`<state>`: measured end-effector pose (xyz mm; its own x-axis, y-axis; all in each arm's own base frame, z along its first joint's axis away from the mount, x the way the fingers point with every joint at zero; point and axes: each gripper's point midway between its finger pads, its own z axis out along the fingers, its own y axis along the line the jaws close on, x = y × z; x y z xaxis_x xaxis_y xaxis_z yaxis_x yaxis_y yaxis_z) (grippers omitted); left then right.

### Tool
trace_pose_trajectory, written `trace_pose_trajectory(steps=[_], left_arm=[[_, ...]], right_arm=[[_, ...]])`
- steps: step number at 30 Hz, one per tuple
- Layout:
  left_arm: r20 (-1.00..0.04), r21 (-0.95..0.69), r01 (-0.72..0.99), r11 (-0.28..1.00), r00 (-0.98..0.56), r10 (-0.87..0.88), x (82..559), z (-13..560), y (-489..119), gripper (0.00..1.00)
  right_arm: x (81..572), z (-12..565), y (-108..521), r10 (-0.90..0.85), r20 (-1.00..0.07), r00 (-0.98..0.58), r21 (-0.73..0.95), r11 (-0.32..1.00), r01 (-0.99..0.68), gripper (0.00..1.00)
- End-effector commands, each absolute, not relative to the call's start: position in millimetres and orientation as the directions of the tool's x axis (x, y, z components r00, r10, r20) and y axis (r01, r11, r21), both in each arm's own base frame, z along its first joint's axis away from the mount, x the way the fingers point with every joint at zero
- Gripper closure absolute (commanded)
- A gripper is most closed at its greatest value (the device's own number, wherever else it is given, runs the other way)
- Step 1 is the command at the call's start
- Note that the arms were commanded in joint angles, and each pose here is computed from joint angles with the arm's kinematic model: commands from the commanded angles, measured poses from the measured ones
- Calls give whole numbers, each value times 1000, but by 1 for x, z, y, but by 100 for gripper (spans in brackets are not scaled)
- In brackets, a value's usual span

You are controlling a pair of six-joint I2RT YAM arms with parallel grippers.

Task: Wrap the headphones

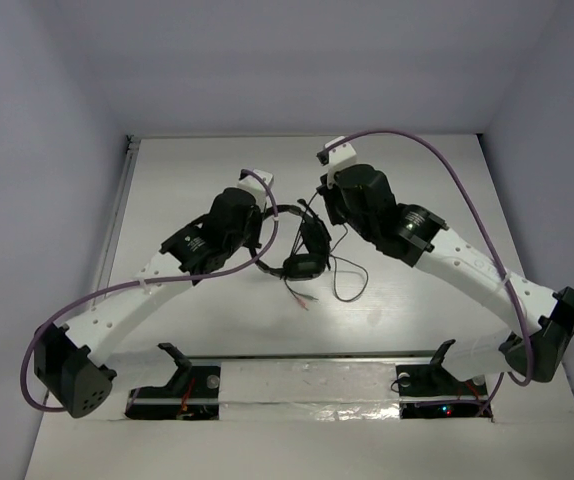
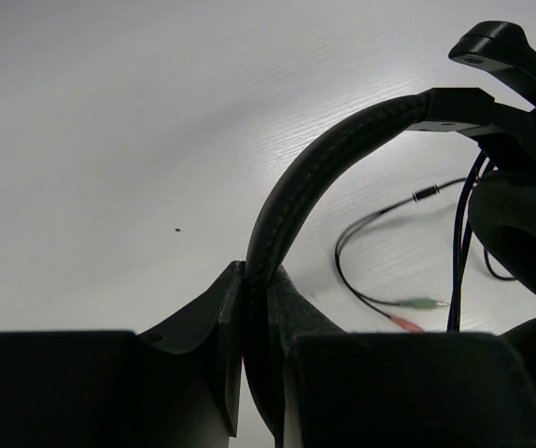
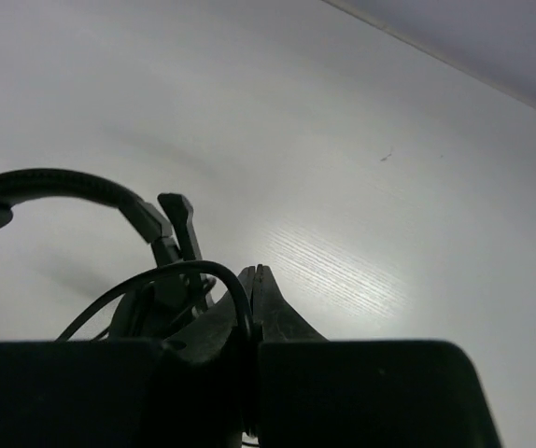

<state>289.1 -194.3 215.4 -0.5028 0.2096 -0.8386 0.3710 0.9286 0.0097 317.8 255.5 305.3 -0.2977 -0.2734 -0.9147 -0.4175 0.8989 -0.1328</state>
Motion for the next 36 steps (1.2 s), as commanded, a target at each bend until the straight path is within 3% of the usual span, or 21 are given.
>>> trace_pose_trajectory(steps=[1,11,20,27,33,36], left_arm=[[-899,-89,445,891,-422,121,282,260,-212,100],[-925,-160,521,838,-376,57,278,307,-229,100],[-927,-176,509,843,-374,33,288,315,-213,100],[-935,-238,558,795,-353,-32,288,338,-206,100],[-938,-274,637,721,-342,-54,277,358,-216,100],[-938,-301,666,682,-337,-85,271,372,-220,100]], right_arm=[[333,323,259,-205,-951,-231,-106,920,-378,100],[336,305,253,-89,-967,-238,0,936,-352,100],[341,307,237,-5,-975,-223,73,939,-337,97],[328,318,248,47,-978,-205,137,881,-453,97],[323,304,266,49,-974,-223,165,827,-537,90],[322,304,271,86,-976,-201,190,791,-581,82]])
